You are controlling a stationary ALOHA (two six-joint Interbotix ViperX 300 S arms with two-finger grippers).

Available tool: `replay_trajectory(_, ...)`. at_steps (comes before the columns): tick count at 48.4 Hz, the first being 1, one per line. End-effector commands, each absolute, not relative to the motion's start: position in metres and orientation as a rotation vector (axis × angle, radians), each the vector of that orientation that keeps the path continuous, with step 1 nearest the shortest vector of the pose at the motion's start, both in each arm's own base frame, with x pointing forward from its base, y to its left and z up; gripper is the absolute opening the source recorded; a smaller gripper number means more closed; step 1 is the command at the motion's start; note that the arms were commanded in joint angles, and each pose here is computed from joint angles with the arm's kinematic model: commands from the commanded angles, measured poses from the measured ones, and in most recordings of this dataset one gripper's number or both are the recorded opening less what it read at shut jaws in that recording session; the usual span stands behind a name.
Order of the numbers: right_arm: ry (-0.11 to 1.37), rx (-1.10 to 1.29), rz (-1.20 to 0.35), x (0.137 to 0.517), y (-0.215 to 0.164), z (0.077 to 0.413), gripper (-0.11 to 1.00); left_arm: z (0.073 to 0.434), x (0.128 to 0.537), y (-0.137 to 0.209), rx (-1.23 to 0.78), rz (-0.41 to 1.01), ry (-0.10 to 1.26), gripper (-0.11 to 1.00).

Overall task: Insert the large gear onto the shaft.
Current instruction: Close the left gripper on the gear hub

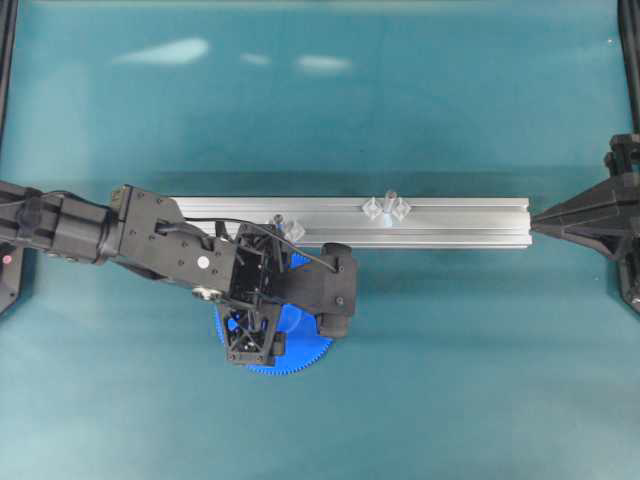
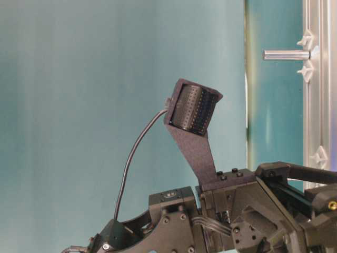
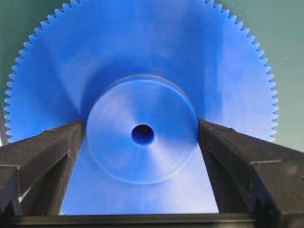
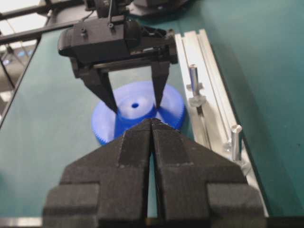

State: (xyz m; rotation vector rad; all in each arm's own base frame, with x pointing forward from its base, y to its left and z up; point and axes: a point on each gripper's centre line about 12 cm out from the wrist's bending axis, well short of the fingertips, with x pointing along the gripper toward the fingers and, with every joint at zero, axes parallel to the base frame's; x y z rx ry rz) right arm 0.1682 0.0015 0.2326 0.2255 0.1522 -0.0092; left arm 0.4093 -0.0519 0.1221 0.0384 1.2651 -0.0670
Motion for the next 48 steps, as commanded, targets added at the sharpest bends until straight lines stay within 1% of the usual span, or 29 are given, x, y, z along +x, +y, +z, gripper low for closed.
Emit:
replay_trajectory(1,0.142,0.239,-0.008,0.1698,0.0017,0.2366,0.05,0.1332,0.4149,-0.0511,0.036,-0.065,1.230,0.95)
replay_trajectory(39,0.143,0.239,-0.008,0.1697,0.0017,0.2360,0.05,0.1267,0.4136,-0.0516,0.017,-0.050,1.253,0.94)
replay_trajectory(43,0.143,0.239,-0.008,0.1697,0.0017,0.2360,0.05,0.1261,0.4137,-0.0516,0.004,-0.040,1.254,0.91)
replay_trajectory(45,0.142,0.238,-0.008,0.1698,0.0017,0.2366,0.05,0.1268,0.4137,-0.0516,0.001,-0.038,1.252,0.87)
replay_trajectory(48,0.143,0.239,-0.006,0.1697,0.0020,0.2360,0.05,0.1275,0.4138,-0.0523,0.000,-0.039,1.249,0.78)
